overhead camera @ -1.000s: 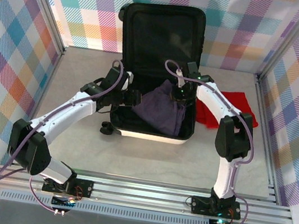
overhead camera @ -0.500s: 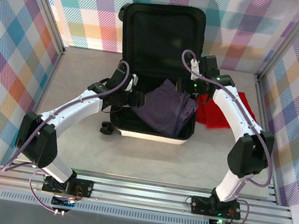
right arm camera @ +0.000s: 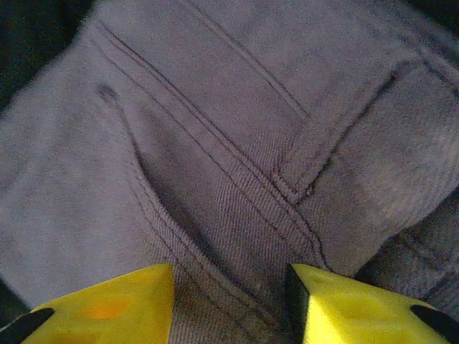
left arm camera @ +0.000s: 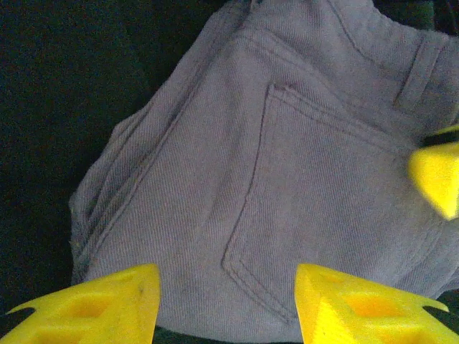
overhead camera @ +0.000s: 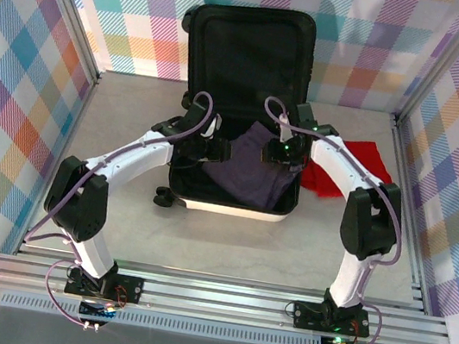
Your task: Pack the luggage
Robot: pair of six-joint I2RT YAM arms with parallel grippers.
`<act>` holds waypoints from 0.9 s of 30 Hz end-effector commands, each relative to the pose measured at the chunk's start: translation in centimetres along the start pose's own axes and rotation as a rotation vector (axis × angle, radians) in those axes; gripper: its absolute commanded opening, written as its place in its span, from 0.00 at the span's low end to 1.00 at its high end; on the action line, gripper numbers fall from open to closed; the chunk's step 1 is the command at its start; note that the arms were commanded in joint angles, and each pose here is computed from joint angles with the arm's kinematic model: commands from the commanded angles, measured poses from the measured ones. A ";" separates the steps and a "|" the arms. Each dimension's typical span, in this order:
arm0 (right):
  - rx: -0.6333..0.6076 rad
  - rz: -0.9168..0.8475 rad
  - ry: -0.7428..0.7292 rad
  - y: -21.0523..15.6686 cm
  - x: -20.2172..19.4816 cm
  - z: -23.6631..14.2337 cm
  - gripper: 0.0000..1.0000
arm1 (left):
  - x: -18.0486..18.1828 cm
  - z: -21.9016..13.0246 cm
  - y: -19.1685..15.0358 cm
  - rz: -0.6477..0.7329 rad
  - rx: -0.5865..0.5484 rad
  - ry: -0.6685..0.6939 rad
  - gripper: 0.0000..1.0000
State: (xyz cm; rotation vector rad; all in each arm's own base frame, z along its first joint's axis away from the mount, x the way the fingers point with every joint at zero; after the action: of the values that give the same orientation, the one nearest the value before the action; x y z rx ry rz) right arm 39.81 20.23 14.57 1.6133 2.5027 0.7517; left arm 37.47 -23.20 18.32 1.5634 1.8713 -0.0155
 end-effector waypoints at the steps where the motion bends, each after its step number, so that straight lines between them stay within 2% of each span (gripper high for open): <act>1: 0.039 0.045 -0.035 -1.4 -0.1 1.2 0.50 | -0.2 -0.2 0.7 -0.005 -0.020 0.033 0.53; 3: 0.086 0.059 -0.019 -1.9 0.1 2.8 0.50 | 0.0 -0.2 0.6 -0.002 -0.017 0.046 0.53; 7: 0.117 0.057 0.120 -2.3 2.1 5.5 0.49 | 0.3 -0.6 0.6 -0.002 -0.027 0.056 0.52; 13: 0.118 -0.023 0.281 -2.3 4.8 7.1 0.50 | 0.2 -1.1 0.5 -0.003 -0.037 0.040 0.53; 20: 0.164 -0.003 0.438 -3.0 6.1 9.5 0.50 | 0.3 -1.6 0.2 -0.005 -0.044 0.035 0.53; 23: 0.169 -0.007 0.433 -3.0 6.0 9.5 0.50 | 0.3 -1.7 0.1 -0.004 -0.043 0.029 0.53; 27: 0.133 -0.041 0.329 -2.0 5.2 7.0 0.51 | 0.2 -1.9 -0.1 0.000 -0.038 0.025 0.53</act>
State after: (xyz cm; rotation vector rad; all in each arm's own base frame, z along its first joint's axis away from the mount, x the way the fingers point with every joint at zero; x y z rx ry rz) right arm 40.30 26.95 10.32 1.5527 2.7711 1.0822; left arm 37.13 -22.30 18.39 1.5610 1.8992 0.0356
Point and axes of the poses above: each hand's point on the last joint's axis, 136 mm out from that joint toward the fingers, its own z axis out along the fingers, its own x axis along the line the jaws close on, y = z × x, the point moved 3 cm from there along -z, back along the fingers, and after that the axes turned 12 degrees about -z, right-handed, at the moved point
